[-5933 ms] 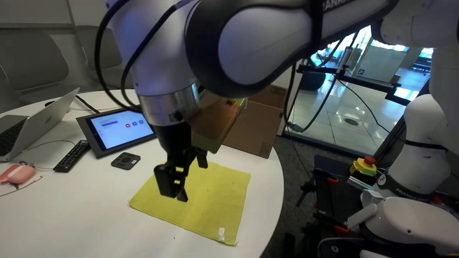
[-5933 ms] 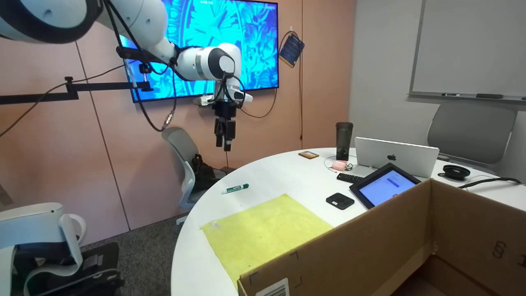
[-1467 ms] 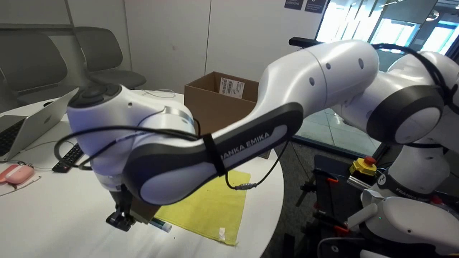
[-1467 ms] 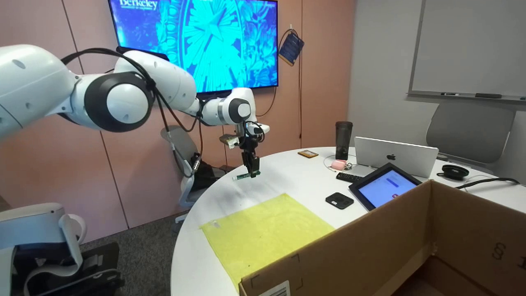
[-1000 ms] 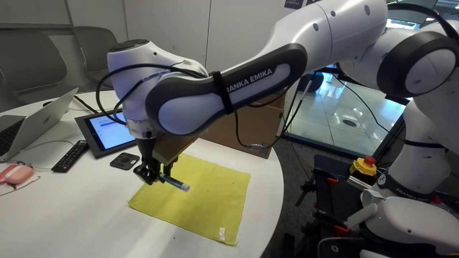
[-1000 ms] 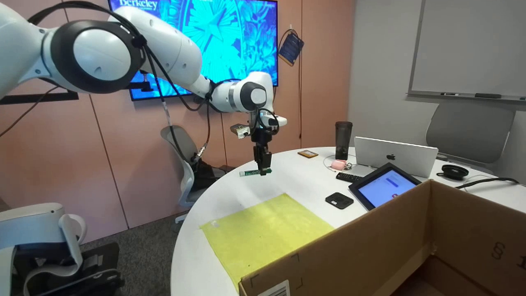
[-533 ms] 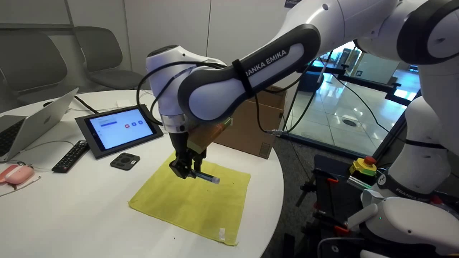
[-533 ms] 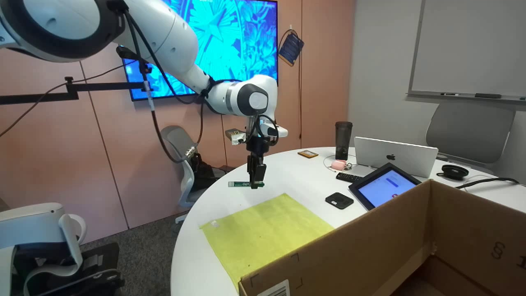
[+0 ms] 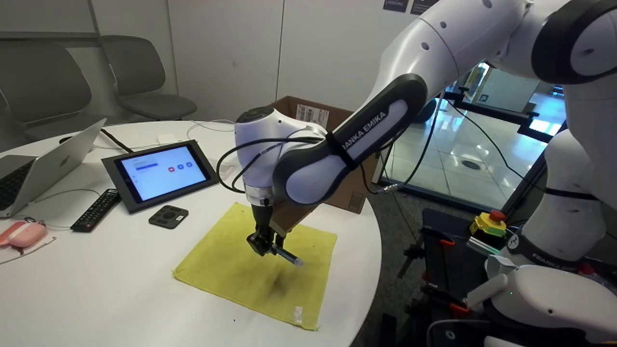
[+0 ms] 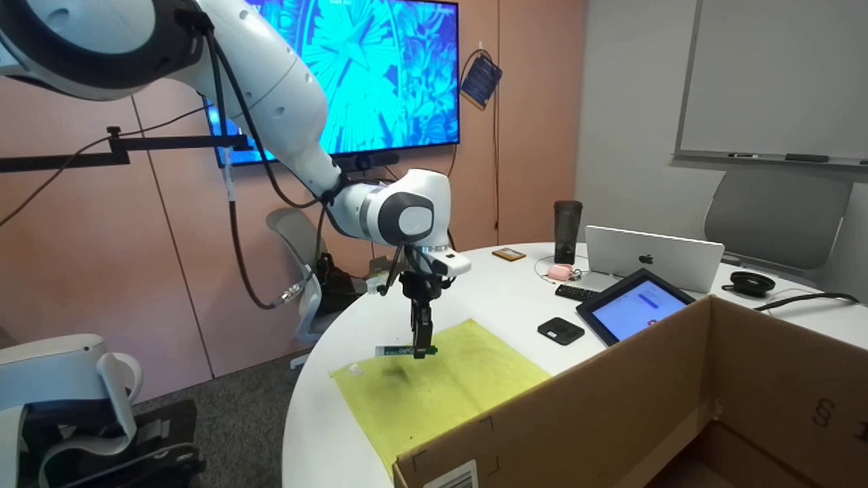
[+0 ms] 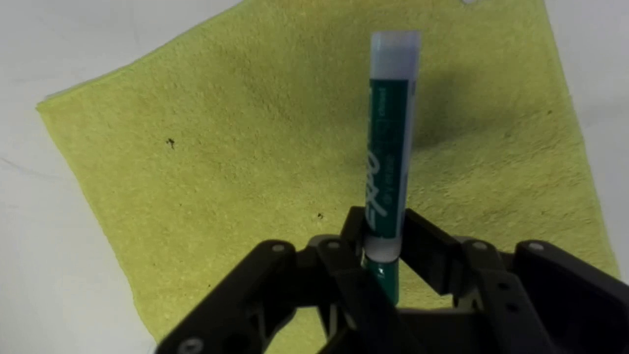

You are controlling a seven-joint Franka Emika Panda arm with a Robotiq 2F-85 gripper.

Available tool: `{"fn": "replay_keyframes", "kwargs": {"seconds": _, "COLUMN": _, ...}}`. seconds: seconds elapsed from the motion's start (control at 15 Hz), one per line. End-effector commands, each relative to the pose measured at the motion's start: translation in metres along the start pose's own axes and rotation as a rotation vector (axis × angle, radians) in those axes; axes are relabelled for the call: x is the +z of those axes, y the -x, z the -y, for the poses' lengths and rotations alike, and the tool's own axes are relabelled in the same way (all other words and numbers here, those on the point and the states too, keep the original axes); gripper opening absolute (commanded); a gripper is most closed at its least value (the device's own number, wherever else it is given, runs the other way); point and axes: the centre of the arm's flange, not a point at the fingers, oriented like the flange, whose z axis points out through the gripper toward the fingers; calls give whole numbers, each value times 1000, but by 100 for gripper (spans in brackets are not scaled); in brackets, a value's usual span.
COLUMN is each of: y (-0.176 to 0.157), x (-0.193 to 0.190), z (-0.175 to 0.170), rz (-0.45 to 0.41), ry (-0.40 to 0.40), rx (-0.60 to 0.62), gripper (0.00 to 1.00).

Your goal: Pick up the pen, put it on the lime towel, fold the towel, pick up the folded towel and put it in the box.

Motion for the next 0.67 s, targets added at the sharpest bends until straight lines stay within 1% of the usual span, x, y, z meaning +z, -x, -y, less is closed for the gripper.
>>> {"fn": "replay_keyframes", "kwargs": {"seconds": 0.0, "y": -11, "x": 30, "z": -10, "rz": -41, "ry": -1, "rx": 99, "gripper": 7}}
{"fn": "replay_keyframes", "kwargs": {"seconds": 0.2, "y": -12, "x": 44, "z": -16, "rz": -36, "ry": 1, "rx": 103, "gripper": 7}}
{"fn": "replay_keyframes", "kwargs": {"seconds": 0.4, "y": -12, "x": 47, "z": -16, "rz": -30, "ry": -3, "rx": 85, "gripper": 7}}
{"fn": "replay_keyframes", "kwargs": {"seconds": 0.6, "y": -15, "x": 43, "z": -15, "rz": -66, "ry": 7, "rx": 74, "gripper": 7}}
